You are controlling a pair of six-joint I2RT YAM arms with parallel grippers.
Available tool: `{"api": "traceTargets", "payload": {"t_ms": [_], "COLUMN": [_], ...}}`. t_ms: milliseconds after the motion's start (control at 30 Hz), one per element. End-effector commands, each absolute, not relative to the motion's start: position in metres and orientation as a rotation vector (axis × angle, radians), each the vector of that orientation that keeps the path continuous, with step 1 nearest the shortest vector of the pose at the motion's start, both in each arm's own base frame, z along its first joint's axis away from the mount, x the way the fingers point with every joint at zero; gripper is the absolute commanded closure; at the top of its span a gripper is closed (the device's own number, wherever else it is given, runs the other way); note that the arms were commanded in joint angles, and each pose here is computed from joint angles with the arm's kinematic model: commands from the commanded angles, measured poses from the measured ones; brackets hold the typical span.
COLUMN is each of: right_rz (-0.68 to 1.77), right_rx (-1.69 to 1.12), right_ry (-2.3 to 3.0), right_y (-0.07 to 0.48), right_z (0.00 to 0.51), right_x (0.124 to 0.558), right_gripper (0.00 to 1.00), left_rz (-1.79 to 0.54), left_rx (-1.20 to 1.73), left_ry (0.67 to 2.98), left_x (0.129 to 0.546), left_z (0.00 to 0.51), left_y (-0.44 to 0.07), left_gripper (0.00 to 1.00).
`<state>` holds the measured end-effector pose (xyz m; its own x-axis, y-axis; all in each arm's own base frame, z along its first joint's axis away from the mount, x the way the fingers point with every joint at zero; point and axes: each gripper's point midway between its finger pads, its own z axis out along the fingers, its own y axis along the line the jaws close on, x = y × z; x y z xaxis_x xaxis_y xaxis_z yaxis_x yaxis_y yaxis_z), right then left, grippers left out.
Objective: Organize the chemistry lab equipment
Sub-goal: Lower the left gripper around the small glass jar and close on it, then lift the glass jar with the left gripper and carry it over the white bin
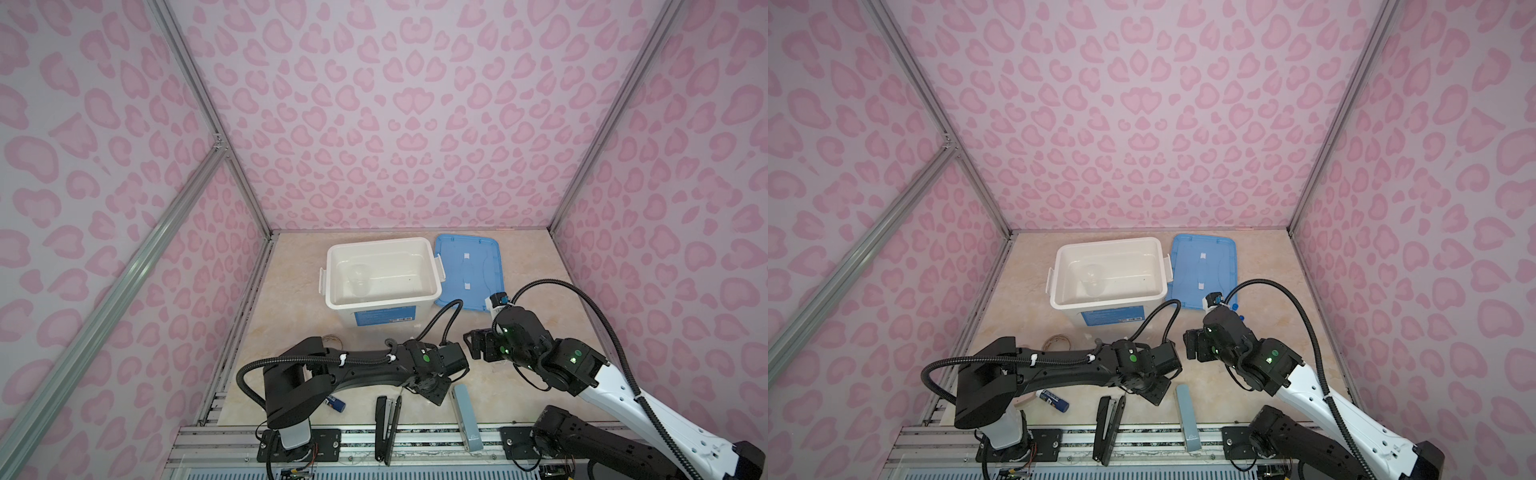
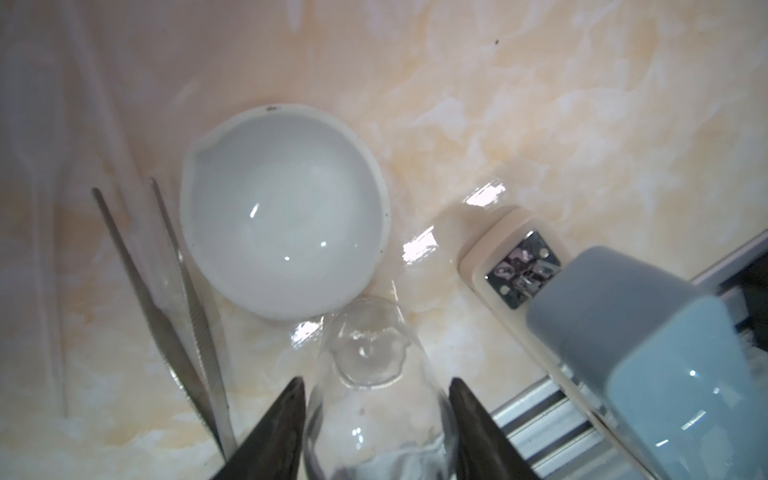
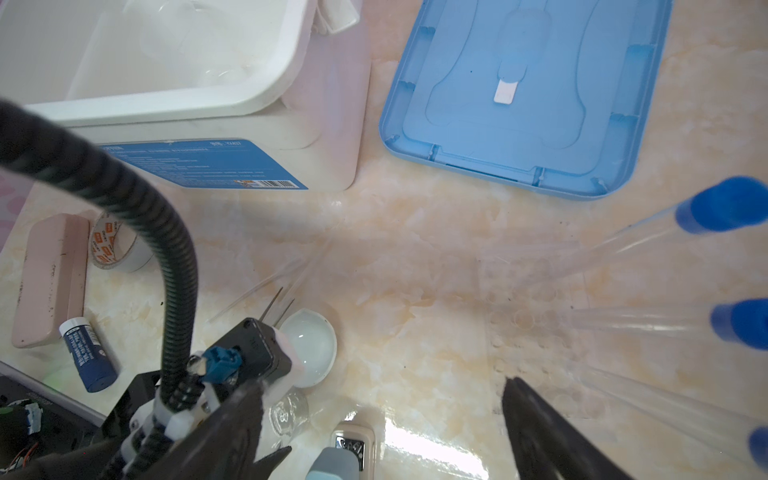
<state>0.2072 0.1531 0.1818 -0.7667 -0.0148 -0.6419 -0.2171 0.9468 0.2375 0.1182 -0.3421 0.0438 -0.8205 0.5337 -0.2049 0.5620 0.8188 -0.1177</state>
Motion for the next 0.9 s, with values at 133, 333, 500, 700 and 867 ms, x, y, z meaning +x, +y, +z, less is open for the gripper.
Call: {"api": "traceTargets", "payload": {"t_ms": [133,333,500,700,867], "right_rz": [0.373,0.374,0.380,0.449,0.535], "right_rx": [-0.160,-0.155,-0.151,-0.174,-0.203], "right_ry": [2.409,2.402,2.392,2.317,2.218], "right_y": [0.151,0.150,0.149,0.154,0.162], "right_z": [0.180,0.182,0.186,0.202,0.227], "right_x": [0.209,0.209,0.209,0.209,0.210], "right_gripper": [0.09,0.09,0.10,0.11,0.11], "left_rz": [-0.199,-0.201,-0.212,-0.268,-0.336], "left_rx": [0.854,0.846,0.836,0.805,0.751], "left_ry": [2.851,2.844,2.833,2.777,2.730], "left_x": [0.120,0.120,0.121,0.131,0.148], "left_z": [0.042,0.047,0.055,0.094,0.135], "left_y": [-0.336,-0.335,-0.335,-0.332,-0.323], "left_gripper": [0.51,0.56,0.61,0.62,0.63]}}
